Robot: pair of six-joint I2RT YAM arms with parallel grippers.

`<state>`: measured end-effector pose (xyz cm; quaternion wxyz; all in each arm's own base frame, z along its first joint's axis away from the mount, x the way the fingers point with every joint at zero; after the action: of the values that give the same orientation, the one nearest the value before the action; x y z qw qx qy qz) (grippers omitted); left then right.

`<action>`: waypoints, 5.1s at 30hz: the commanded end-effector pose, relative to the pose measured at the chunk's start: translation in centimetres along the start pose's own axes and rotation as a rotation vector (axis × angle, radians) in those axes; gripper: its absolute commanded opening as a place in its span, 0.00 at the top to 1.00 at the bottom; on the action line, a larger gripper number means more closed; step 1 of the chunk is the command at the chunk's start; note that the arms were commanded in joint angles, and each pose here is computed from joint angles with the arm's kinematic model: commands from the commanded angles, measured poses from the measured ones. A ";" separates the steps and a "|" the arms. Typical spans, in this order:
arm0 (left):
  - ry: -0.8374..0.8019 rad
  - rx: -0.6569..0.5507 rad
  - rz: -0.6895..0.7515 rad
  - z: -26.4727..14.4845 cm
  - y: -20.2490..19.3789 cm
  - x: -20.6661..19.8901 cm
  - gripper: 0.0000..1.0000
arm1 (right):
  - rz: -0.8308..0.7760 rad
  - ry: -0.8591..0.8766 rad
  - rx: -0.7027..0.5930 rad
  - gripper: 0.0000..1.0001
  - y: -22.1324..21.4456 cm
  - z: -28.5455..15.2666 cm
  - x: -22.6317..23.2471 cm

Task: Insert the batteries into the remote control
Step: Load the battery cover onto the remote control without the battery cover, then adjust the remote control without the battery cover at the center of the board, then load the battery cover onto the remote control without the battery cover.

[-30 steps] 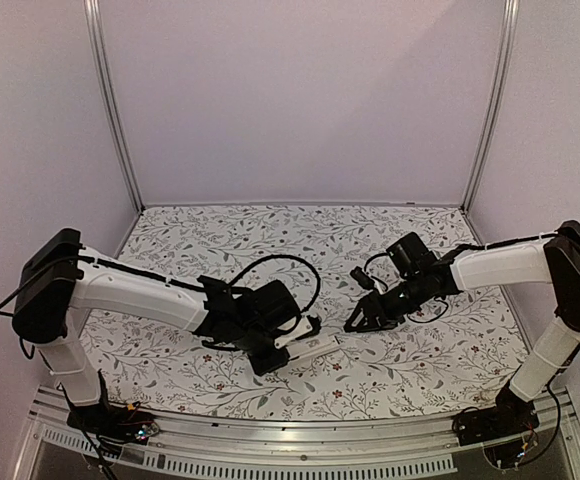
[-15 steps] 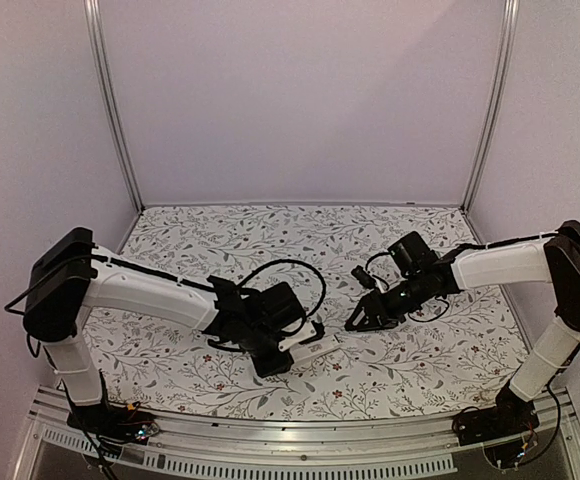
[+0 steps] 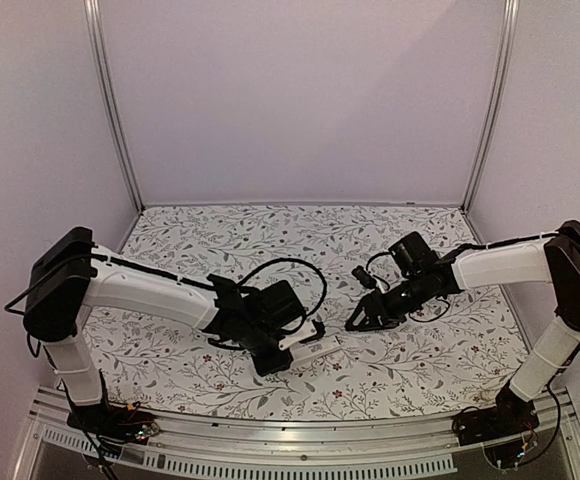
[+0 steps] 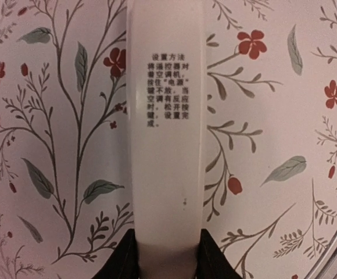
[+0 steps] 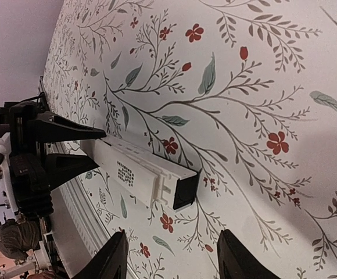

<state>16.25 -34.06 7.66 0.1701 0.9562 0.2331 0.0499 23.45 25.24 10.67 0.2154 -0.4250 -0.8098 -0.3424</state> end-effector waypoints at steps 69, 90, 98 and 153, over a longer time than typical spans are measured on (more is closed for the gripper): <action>0.140 -0.835 -0.593 -20.1 -3.8 8.1 0.00 | -1.216 -0.303 0.563 0.10 0.1 7.9 7.0; 0.142 -0.827 -0.635 -19.5 -4.0 8.5 0.00 | -1.223 -0.266 0.646 0.35 -0.4 10.8 5.1; 0.133 -0.806 -0.685 -19.0 -4.0 9.2 0.01 | -1.209 -0.281 0.654 0.58 -0.7 10.7 5.0; -0.179 -0.429 -0.978 -2.0 -3.2 13.1 0.45 | -0.835 -0.435 0.343 0.49 2.9 13.0 5.6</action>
<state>25.48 -23.98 8.51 0.3761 0.6814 0.6246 -0.0640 22.91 39.65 7.27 -0.0661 -0.0943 -0.9779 -0.1746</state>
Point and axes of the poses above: each gripper's point midway between its finger pads, its own z axis out along the fingers, its own x axis along the line the jaws close on, y = z × x, the point moved 6 cm from there along -z, back along the fingers, and after that the axes turned 6 degrees about -z, right-handed, at the moved point
